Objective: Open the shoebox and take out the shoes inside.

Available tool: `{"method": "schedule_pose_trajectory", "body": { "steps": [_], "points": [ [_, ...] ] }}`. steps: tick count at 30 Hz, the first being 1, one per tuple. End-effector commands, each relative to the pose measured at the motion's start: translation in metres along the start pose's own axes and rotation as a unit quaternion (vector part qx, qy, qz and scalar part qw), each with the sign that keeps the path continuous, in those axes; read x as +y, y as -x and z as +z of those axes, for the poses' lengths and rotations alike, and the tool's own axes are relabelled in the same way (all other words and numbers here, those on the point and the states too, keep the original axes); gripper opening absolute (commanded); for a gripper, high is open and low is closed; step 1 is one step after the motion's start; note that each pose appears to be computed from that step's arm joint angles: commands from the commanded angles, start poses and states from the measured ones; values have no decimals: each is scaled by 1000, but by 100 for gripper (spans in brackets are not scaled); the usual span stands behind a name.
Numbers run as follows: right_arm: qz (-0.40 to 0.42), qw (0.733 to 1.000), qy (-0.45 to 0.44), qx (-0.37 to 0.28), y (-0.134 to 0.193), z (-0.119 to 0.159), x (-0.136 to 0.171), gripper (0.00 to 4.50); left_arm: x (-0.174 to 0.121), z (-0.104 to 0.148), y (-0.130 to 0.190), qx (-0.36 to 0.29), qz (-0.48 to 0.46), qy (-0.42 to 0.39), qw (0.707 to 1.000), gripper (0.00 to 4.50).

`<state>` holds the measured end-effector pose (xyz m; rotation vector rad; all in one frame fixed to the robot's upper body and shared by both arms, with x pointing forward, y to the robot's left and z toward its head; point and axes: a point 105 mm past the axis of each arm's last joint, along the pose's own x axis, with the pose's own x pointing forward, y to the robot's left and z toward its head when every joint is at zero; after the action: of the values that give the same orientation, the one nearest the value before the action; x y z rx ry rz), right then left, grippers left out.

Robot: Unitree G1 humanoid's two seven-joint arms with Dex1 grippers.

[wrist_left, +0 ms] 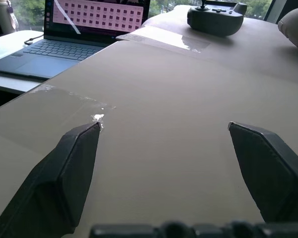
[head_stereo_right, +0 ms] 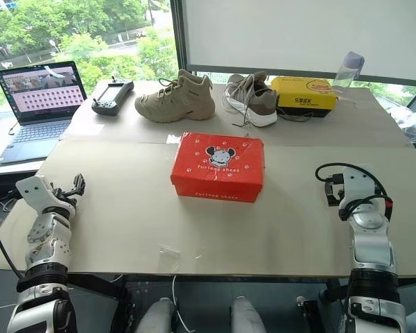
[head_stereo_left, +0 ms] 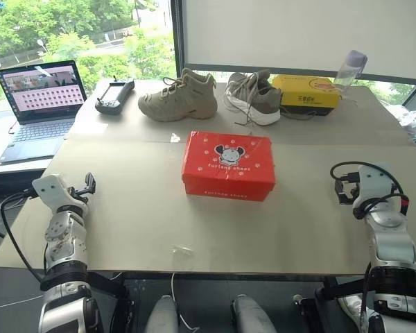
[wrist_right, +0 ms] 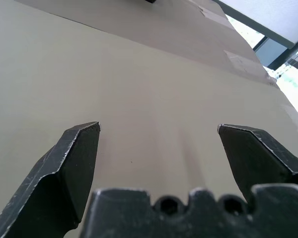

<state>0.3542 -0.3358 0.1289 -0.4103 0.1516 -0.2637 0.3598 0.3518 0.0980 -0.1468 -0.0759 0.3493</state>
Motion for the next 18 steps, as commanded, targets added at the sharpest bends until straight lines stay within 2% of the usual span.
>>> {"method": "schedule_pose_trajectory", "body": {
  "steps": [1, 3, 5, 9, 11, 12, 14, 17, 18],
  "points": [
    [-3, 1000, 8, -30, 2, 15, -2, 450, -19, 8, -7, 1, -47, -29, 998, 444],
    [50, 998, 21, -40, 2, 27, 13, 450, -71, 23, -11, 3, -224, -60, 973, 444],
    [91, 995, 29, -43, 3, 33, 23, 450, -96, 28, -4, 7, -326, -85, 942, 444],
    [183, 982, 18, -32, 10, 44, 40, 450, -125, 28, 28, 44, -499, -130, 856, 444],
    [265, 963, 41, -23, 23, 48, 48, 450, -131, 29, 47, 78, -576, -165, 797, 444],
    [294, 954, 52, -17, 28, 49, 50, 450, -131, 29, 52, 92, -598, -175, 777, 444],
    [320, 945, 57, -12, 32, 51, 52, 450, -130, 29, 57, 107, -614, -181, 761, 444],
    [352, 935, 39, -27, 36, 61, 63, 450, -129, 28, 54, 110, -611, -181, 763, 444],
    [358, 932, 36, -32, 36, 64, 67, 425, -130, 28, 52, 108, -608, -182, 765, 420]
  ]
}}
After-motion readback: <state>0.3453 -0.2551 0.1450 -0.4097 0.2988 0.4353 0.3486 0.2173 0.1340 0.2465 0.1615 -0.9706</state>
